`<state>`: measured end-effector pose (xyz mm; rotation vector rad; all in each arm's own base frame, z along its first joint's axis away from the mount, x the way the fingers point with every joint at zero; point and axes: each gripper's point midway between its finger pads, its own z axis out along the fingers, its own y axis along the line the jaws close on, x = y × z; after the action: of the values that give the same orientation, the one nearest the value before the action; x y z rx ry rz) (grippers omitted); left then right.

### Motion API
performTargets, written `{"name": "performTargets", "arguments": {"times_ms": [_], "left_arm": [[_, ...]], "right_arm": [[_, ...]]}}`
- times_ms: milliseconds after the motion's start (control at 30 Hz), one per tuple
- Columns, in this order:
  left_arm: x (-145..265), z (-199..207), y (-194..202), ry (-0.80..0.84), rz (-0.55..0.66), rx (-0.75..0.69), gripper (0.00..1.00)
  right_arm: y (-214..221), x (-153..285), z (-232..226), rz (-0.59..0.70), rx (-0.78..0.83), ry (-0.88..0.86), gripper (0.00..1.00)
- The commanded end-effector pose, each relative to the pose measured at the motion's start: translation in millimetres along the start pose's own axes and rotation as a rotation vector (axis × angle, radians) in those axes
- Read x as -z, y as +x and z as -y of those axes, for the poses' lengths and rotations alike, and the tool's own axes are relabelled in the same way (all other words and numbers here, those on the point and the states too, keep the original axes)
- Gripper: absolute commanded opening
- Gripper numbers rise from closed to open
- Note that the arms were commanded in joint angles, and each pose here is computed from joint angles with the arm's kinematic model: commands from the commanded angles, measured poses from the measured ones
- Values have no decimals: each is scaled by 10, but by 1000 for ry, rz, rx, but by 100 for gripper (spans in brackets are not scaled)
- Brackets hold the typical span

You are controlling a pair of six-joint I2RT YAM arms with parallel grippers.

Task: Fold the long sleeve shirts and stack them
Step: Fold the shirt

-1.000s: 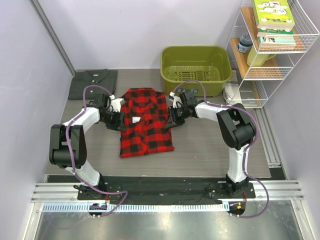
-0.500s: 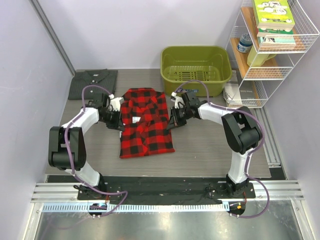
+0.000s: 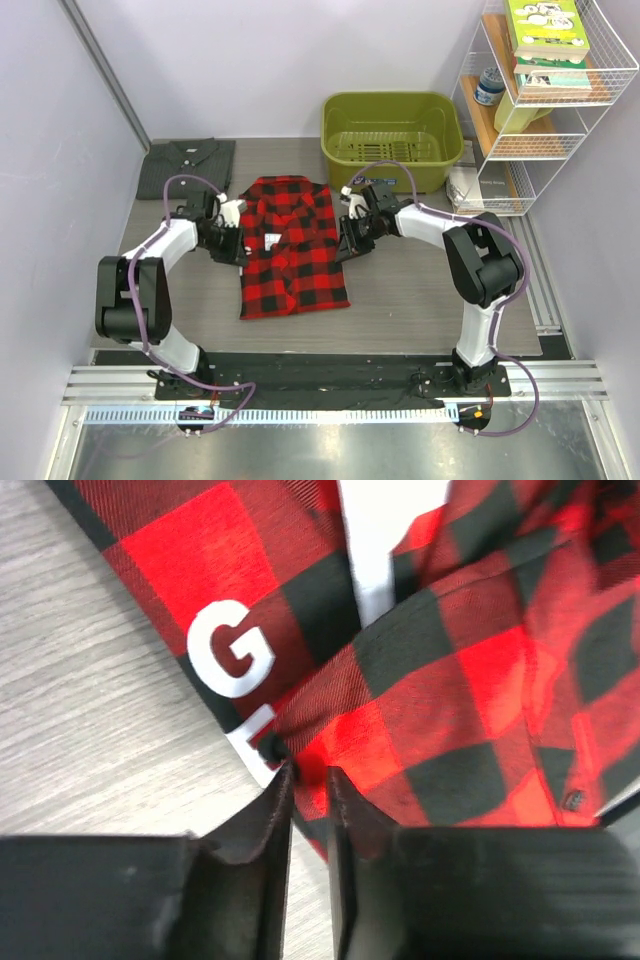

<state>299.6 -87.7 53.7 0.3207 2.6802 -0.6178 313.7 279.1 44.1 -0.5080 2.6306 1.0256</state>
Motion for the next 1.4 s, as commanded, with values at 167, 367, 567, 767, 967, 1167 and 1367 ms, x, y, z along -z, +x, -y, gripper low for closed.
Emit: {"name": "performTargets", "arguments": {"times_ms": [167,367,567,767,967,1167,1367], "left_arm": [[348,274,-218,61,108,-88,52],[39,388,-17,98,19,-21,52],[-192,224,-51,71,-51,61,50],[-461,-174,-251,20,-67,103,44],[-547,-446,-822,-9,12,85,43],[-390,-438,-1208,10,91,8,49],[547,270,-1409,254,274,-92,77]], "right_arm": [[-420,526,-408,128,276,1,39],[-279,46,-501,57,332,-17,36],[-335,-325,-136,27,370,64,36],[-515,-579,79,31,409,104,35],[-1081,-746,259,123,400,152,35],[-1481,-541,91,222,421,150,39],[-1524,250,-825,312,316,-77,80]]}}
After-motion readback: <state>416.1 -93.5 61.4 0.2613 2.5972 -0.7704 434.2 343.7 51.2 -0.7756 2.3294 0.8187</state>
